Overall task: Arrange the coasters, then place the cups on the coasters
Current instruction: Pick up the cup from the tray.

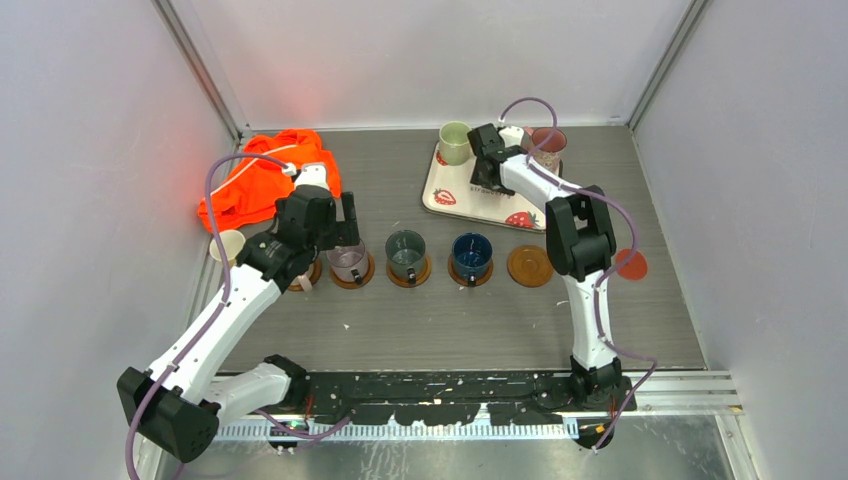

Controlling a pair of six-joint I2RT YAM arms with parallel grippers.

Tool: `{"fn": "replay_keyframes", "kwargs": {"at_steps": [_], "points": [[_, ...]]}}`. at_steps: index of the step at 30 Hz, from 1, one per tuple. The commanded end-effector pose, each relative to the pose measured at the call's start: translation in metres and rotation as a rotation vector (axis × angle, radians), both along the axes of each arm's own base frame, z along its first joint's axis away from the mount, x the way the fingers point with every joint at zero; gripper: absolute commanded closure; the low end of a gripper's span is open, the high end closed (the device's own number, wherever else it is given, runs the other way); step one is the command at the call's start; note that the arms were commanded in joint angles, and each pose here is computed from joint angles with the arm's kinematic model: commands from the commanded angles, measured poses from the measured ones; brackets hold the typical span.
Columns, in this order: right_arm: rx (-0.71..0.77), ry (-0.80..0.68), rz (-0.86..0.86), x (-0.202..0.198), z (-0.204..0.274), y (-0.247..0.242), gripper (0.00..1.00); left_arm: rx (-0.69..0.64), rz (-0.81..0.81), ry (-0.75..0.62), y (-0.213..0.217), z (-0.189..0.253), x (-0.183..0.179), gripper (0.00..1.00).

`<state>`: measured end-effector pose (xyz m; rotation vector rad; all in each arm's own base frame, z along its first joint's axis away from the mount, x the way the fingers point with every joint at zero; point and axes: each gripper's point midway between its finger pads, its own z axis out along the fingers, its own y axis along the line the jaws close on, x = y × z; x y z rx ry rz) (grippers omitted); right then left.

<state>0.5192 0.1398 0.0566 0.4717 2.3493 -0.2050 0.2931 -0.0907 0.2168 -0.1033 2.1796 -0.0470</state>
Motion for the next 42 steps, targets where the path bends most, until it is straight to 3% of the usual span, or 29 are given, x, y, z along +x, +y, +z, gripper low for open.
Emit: {"fn": "replay_keyframes", "kwargs": {"at_steps": [1,16,30,42], "points": [[0.072,-0.125,0.051,0.022,0.048,0.002,0.34,-0.03,0.008,-0.043,-0.001,0.011,0.004,0.0],[0.118,-0.072,0.115,0.03,0.035,0.013,0.53,-0.027,0.01,-0.04,-0.001,0.01,0.005,0.0],[0.144,-0.041,0.098,0.026,0.019,0.017,0.55,-0.025,0.01,-0.037,-0.001,0.009,0.005,0.0],[0.145,-0.036,0.092,0.027,0.015,0.018,0.65,-0.026,0.009,-0.038,-0.001,0.009,0.005,0.0]]}}
